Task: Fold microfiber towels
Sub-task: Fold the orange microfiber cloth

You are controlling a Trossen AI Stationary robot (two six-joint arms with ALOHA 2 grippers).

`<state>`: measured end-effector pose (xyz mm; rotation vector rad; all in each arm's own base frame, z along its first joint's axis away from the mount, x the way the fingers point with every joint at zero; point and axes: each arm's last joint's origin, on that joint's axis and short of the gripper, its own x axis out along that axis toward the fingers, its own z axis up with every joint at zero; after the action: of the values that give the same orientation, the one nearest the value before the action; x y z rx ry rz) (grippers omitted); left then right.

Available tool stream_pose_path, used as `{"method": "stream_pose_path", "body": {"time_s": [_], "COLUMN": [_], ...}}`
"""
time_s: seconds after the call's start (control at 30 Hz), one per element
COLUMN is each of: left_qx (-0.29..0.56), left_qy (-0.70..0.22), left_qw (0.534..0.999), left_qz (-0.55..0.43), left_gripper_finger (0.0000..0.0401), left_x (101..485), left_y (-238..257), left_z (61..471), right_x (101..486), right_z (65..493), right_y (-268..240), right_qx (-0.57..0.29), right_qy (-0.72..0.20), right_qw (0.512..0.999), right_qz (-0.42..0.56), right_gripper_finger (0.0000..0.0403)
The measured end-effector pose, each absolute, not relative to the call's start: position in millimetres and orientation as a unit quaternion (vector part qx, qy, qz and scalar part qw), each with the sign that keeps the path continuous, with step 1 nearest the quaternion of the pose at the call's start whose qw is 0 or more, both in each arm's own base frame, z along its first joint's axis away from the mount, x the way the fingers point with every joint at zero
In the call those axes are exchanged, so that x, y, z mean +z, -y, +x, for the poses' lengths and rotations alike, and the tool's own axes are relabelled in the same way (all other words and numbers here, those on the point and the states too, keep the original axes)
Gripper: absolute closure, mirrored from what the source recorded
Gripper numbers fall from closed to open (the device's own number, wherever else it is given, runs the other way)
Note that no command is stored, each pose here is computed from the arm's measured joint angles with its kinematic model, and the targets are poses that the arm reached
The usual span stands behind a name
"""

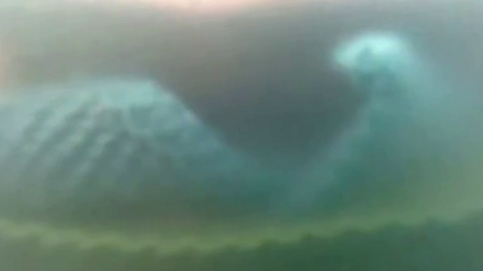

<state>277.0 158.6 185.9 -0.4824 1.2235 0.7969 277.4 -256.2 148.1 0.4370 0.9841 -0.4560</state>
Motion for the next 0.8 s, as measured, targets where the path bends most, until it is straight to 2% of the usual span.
{"method": "stream_pose_path", "body": {"time_s": [0.3,0.5,0.67,0.8], "left_qx": [0.347,0.338,0.327,0.316], "left_qy": [-0.569,-0.601,-0.618,-0.614], "left_qw": [0.715,0.694,0.686,0.697], "left_qz": [-0.211,-0.209,-0.201,-0.195], "left_gripper_finger": [0.0395,0.0396,0.0398,0.0398], "left_x": [185,190,202,216], "left_y": [-141,-122,-106,-90], "left_z": [283,285,290,297], "right_x": [188,214,219,216], "right_z": [273,264,263,264], "right_y": [228,207,191,176], "right_qx": [-0.192,-0.180,-0.158,-0.133], "right_qy": [-0.506,-0.521,-0.545,-0.577], "right_qw": [0.833,0.827,0.816,0.798], "right_qz": [0.120,0.112,0.112,0.115], "right_gripper_finger": [0.0403,0.0403,0.0403,0.0403]}}
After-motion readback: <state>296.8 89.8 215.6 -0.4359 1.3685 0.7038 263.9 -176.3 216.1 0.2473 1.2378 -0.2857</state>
